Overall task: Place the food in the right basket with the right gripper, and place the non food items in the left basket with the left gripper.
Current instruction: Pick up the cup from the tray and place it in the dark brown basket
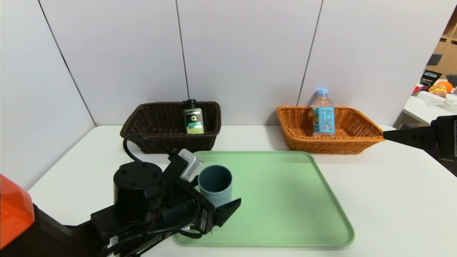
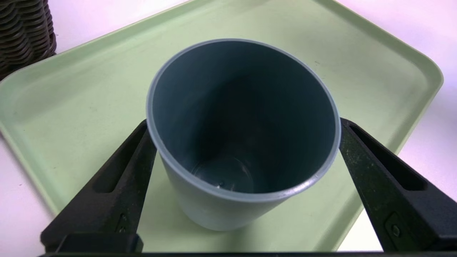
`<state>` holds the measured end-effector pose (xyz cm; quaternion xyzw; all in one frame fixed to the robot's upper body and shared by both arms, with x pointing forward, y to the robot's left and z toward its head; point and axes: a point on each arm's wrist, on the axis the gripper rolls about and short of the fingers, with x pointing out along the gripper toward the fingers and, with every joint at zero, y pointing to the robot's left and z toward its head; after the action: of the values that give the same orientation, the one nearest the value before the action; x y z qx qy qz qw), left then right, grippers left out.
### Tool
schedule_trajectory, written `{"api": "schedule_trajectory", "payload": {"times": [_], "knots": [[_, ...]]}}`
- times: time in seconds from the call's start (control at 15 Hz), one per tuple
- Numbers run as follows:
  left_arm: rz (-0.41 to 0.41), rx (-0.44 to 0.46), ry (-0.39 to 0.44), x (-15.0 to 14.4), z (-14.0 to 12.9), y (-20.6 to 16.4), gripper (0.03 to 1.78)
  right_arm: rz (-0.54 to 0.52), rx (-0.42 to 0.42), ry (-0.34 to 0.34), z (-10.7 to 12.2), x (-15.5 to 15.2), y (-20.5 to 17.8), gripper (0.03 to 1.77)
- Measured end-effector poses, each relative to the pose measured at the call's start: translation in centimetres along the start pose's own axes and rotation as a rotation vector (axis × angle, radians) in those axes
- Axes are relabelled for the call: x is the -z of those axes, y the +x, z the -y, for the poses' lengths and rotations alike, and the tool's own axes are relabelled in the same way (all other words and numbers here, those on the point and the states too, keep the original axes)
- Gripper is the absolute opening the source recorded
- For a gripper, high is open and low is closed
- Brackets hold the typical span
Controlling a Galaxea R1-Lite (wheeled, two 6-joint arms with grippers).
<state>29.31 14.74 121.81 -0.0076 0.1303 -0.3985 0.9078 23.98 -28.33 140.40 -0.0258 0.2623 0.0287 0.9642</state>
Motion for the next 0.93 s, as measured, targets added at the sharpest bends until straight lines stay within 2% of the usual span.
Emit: {"api": "schedule_trajectory", "payload": {"times": [0.93], "knots": [[-0.038,-0.006,-0.018,1.05,-0.16,0.82,1.69,-0.017,-0.012,-0.007,-0.02,0.62,0.05,1.70]]}}
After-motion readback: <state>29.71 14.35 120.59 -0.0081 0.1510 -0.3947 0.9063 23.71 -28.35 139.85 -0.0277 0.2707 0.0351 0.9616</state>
